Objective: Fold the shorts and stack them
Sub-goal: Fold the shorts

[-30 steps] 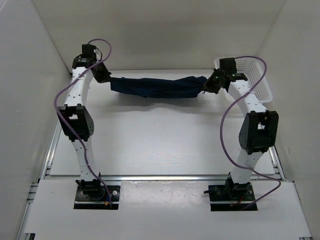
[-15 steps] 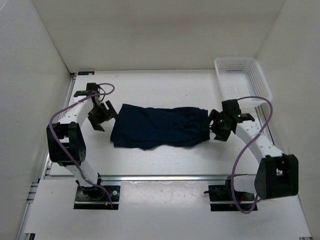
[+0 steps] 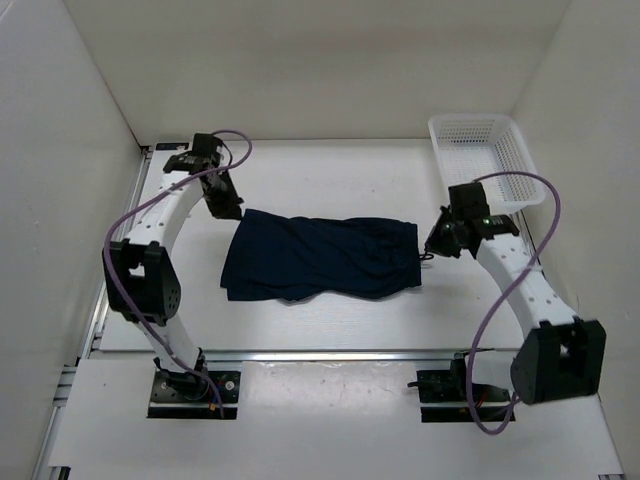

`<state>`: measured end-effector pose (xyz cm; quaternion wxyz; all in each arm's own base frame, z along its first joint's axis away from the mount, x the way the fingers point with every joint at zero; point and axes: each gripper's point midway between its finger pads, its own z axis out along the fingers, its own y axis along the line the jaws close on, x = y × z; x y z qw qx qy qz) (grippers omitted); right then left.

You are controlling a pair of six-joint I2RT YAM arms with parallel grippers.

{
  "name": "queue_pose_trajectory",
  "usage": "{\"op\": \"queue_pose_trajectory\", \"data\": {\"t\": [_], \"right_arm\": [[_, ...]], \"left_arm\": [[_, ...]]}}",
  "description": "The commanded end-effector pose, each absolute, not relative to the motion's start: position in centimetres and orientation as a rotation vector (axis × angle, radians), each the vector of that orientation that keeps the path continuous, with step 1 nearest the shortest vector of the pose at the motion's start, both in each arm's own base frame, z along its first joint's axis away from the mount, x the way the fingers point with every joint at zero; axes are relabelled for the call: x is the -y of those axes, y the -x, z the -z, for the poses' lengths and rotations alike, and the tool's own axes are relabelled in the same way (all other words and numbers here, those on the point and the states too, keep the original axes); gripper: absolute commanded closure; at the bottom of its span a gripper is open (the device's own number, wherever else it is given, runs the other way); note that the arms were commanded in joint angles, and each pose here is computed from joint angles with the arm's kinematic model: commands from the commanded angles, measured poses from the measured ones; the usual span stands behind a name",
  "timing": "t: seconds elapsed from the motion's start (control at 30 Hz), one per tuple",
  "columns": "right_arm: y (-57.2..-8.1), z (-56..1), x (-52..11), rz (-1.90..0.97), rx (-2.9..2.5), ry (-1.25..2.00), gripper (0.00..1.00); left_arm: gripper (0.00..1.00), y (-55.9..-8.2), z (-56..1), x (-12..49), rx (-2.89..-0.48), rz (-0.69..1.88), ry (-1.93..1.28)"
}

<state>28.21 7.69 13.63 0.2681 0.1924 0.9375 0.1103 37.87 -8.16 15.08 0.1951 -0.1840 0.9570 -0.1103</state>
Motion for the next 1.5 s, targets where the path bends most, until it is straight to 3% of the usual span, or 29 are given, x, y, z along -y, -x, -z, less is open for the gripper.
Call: {"op": "queue_pose_trajectory", "data": {"t": [0.0,0.27,0.53,0.7,0.8,0.9,0.93,1.0,1.17,1.27,1.47], "right_arm": [[-31.5,-13.0,-9.1,-0.331,-2.552,-0.444,0.99],[-36.9,-11.9,-12.5,-0.266,-2.554,-0.35,1.0],[-39.2,-2.1,-12.6,0.039,-2.731,-0.394,1.0],[-39.5,-4.1,-13.3,0.076,-2.685,-0.326,1.0],[-39.7,-8.1,-13.4,0.021,-2.611,-0.331,0.9],[-39.5,-13.6,-13.3,-0.056,-2.496,-0.327,0.53],[-39.0,-16.2,-13.1,-0.085,-2.448,-0.319,0.31],[-38.3,-17.5,-12.6,-0.093,-2.412,-0.325,0.17],[-35.0,-16.5,-9.3,-0.106,-2.45,-0.371,0.07],[-32.4,-13.4,-10.2,-0.307,-2.55,-0.246,0.04],[-30.0,-9.0,-9.4,-0.295,-2.651,-0.269,0.04]], "left_arm": [[0.89,-38.5,-12.8,9.9,-2.749,0.317,0.481],[0.89,-37.8,-10.7,10.9,-2.8,0.297,0.465],[0.89,-36.8,-9.5,11.0,-2.837,0.281,0.433],[0.89,-36.8,-9.7,10.6,-2.825,0.254,0.406],[0.89,-36.6,-9.7,10.5,-2.837,0.248,0.395],[0.89,-37.0,-10.5,10.4,-2.815,0.241,0.378],[0.89,-37.0,-10.8,10.2,-2.804,0.229,0.379],[0.89,-37.1,-11.1,10.0,-2.801,0.215,0.368],[0.89,-36.9,-11.7,9.9,-2.792,0.218,0.366],[0.89,-36.9,-11.7,9.9,-2.792,0.218,0.366],[0.89,-36.6,-10.5,9.9,-2.82,0.207,0.371]]}}
